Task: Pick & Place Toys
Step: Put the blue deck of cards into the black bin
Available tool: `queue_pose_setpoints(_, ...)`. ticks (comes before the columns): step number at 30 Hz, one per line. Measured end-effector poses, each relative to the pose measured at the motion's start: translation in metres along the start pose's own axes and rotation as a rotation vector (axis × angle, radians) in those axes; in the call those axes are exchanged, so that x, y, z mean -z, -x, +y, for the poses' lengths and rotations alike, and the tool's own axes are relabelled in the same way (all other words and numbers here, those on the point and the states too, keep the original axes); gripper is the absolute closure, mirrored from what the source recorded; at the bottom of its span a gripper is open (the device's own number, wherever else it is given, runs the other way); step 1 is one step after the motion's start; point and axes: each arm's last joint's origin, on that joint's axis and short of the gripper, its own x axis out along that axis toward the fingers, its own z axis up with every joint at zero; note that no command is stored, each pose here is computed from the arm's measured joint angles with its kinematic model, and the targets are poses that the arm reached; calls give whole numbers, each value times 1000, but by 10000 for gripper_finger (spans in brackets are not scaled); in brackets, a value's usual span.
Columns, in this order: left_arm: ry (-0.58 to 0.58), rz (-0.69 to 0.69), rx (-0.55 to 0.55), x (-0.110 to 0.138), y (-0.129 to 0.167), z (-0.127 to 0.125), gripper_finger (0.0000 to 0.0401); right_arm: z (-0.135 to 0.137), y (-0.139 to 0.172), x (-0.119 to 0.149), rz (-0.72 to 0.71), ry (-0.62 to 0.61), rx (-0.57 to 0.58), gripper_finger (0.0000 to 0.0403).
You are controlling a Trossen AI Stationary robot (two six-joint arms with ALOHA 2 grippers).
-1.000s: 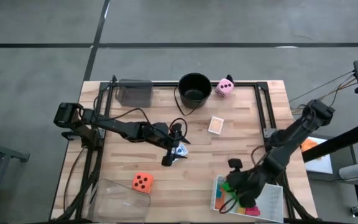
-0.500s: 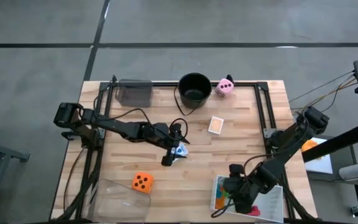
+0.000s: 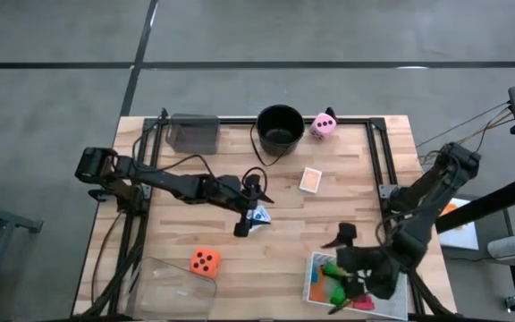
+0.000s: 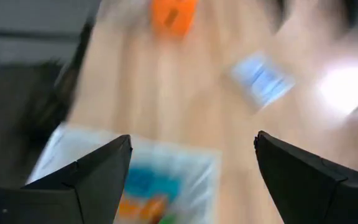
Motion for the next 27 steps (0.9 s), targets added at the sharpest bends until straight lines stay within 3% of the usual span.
queue_pose_setpoints(3,11,-21,4,-4,3,0,84,4,7,-2,-174,109,121,65)
queue_pose_setpoints(6,40,-131,4,-4,7,-2,84,8,5,-4,-300,200,190,65)
queue_pose_setpoints(10,76,-367,11,6,16,-7,84,11,-8,-7,-423,283,164,65)
queue_pose_setpoints(13,93,-447,-13,22,26,-9,84,7,-20,-8,-553,325,21,65)
queue_pose_setpoints(16,111,-432,-68,38,33,-9,84,-7,-31,-5,-720,338,-145,65)
queue_pose_setpoints(18,113,-407,-96,45,37,-9,84,-21,-38,1,-789,336,-197,64)
queue_pose_setpoints(22,94,-323,-145,51,43,-8,84,-54,-44,14,-795,310,-141,64)
queue_pose_setpoints(27,87,-190,-207,43,53,-7,84,-85,-29,21,-833,257,-95,64)
